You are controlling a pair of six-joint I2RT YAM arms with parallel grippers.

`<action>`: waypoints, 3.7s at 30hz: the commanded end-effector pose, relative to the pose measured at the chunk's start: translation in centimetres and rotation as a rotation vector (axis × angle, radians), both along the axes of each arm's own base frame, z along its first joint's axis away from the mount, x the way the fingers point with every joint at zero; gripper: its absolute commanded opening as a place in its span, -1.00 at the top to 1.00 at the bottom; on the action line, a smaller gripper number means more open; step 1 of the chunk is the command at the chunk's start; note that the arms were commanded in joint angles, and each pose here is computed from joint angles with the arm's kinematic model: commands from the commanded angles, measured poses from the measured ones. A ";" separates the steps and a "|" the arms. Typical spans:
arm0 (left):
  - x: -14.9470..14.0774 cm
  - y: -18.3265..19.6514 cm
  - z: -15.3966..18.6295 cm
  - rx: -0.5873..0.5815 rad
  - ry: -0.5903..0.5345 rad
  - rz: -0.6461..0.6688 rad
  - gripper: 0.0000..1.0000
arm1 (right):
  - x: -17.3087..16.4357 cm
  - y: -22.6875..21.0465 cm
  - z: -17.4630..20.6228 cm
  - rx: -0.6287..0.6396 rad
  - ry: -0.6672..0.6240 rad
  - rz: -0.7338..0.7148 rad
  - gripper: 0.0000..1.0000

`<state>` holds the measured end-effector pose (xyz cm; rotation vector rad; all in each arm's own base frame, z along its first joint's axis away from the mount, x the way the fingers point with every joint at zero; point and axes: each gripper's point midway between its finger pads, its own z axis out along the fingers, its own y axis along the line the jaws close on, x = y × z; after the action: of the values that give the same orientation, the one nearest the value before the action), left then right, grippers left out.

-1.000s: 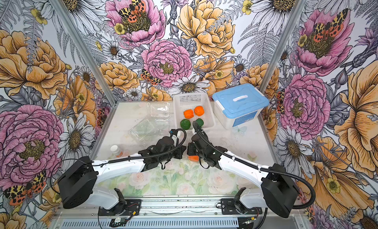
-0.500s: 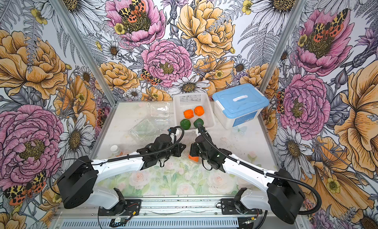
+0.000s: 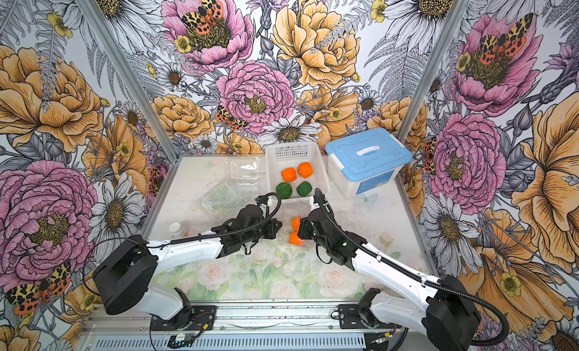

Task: Take oranges out of containers
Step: Open the packing box at the center of the board, then pick up the orange from the packing box.

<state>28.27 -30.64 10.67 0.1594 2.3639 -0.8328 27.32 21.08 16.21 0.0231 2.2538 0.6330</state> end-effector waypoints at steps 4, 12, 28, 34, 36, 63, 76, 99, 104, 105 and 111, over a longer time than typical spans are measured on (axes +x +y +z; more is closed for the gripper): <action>0.5 1.2 -1.6 0.033 0.032 0.039 1.00 | -0.5 -3.3 -1.6 -0.064 0.034 -0.082 0.37; 1.3 2.2 -1.9 0.040 0.036 0.059 1.00 | -0.1 -5.5 0.8 -0.066 -0.032 -0.109 -0.05; 3.6 4.5 1.4 0.037 -0.058 0.088 -0.74 | 1.1 -4.7 3.3 -0.055 -0.043 -0.019 -0.53; 4.3 5.4 2.2 0.032 -0.085 0.111 -0.98 | 1.8 -3.9 2.7 -0.062 -0.010 0.001 -0.53; 4.3 5.7 2.1 0.028 -0.085 0.116 -0.98 | 2.0 -3.5 2.4 -0.067 0.001 0.013 -0.53; 1.6 8.2 4.1 -0.100 -0.331 0.069 -0.98 | 1.0 2.1 1.1 -0.214 0.053 0.147 -0.55; 1.5 12.3 4.5 -0.048 -0.411 0.218 -0.98 | 2.7 7.3 -4.6 -0.225 0.148 0.205 -0.47; 1.9 12.5 3.1 -0.041 -0.359 0.240 -0.98 | 3.3 8.9 -9.0 -0.276 0.237 0.247 -0.51; 2.1 12.2 2.4 -0.039 -0.334 0.232 -0.98 | 3.4 8.9 -9.7 -0.289 0.249 0.246 -0.50; 2.1 12.2 2.3 -0.042 -0.330 0.233 -0.98 | 3.3 8.8 -9.7 -0.293 0.250 0.247 -0.51; 2.0 12.1 2.5 -0.057 -0.331 0.229 -0.98 | 3.3 7.7 -8.7 -0.321 0.222 0.224 -0.53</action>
<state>29.91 -18.66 12.31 0.0149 2.0338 -0.6816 30.22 28.69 5.76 -0.3335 2.6193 0.3985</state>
